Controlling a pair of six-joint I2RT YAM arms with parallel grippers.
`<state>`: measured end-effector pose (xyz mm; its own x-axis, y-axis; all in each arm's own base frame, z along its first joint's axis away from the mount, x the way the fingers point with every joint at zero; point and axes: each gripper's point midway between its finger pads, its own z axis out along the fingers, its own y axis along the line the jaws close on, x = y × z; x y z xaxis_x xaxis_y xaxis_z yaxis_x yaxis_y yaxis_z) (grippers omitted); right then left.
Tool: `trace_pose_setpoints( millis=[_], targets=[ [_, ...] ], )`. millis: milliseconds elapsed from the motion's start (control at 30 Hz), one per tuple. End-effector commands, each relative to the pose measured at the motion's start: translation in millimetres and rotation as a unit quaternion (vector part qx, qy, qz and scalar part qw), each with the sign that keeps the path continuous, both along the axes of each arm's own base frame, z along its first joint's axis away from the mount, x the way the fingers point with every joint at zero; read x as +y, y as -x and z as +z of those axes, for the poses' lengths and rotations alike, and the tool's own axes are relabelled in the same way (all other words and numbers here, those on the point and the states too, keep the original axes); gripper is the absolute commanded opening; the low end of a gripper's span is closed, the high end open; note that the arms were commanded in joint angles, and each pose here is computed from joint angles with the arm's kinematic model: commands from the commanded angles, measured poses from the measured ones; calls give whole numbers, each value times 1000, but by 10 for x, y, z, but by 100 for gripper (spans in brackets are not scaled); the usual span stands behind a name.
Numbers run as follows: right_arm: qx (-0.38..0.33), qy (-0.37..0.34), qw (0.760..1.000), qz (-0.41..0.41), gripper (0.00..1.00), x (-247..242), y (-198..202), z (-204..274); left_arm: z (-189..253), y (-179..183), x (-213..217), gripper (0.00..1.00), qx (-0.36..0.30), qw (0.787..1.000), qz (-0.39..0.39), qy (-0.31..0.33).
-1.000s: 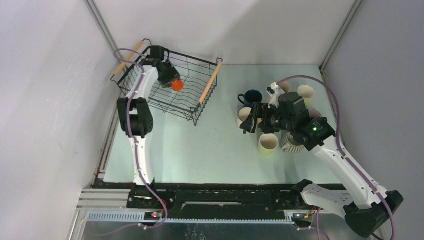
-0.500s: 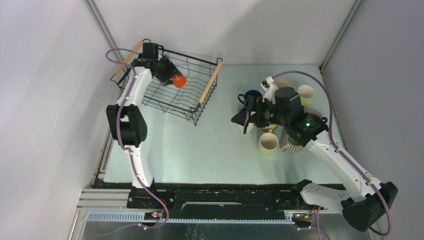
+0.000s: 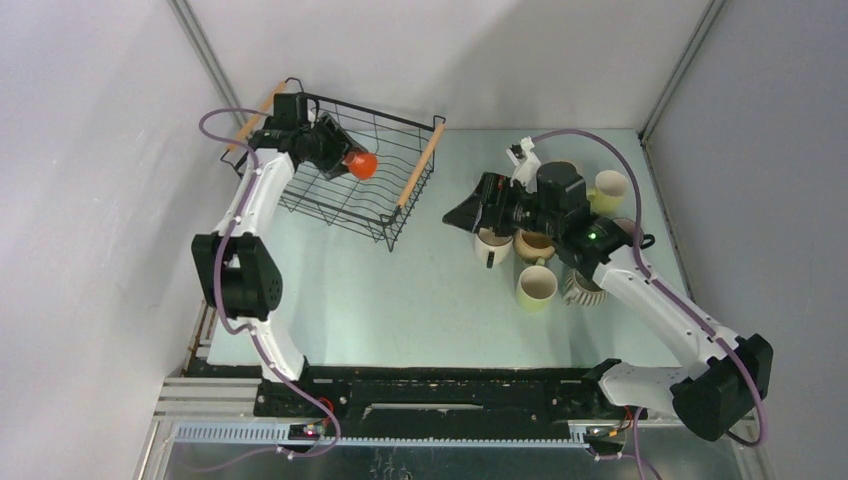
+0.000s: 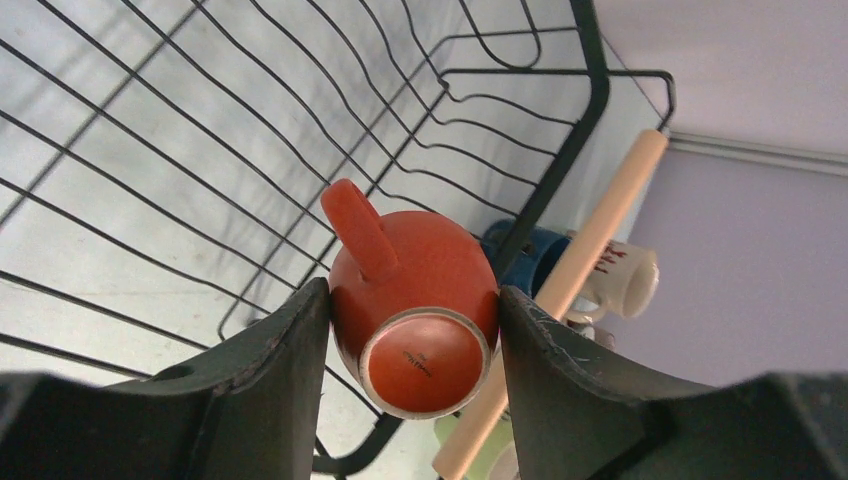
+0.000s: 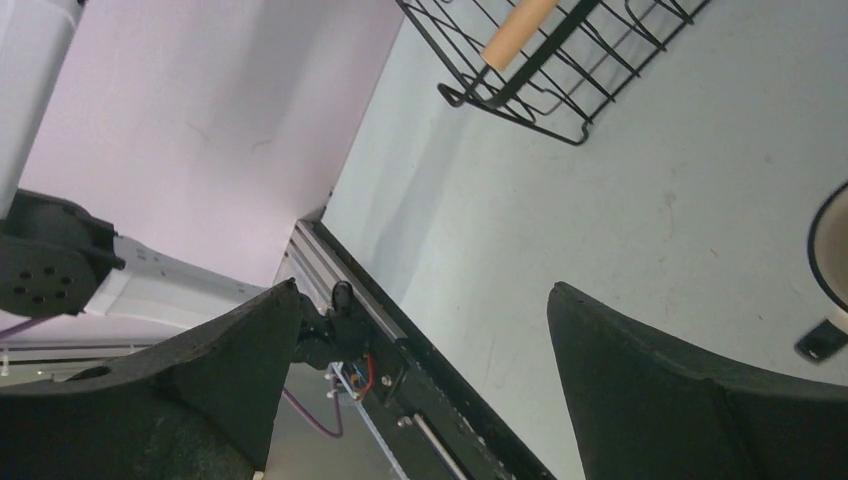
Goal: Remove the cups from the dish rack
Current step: Unload the cup from the dish rack.
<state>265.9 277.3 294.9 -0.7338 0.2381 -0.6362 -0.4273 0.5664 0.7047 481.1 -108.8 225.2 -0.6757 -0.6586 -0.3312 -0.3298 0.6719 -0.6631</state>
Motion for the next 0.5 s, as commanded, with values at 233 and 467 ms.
trace_pose_setpoints(
  millis=[233, 467],
  targets=[
    [-49, -82, 995, 25, 99, 416, -282, 280, 625, 469, -399, 30, -65, 994, -45, 73],
    [-58, -102, 992, 38, 95, 700, -449, 279, 791, 770, -546, 30, -76, 990, -68, 93]
  ],
)
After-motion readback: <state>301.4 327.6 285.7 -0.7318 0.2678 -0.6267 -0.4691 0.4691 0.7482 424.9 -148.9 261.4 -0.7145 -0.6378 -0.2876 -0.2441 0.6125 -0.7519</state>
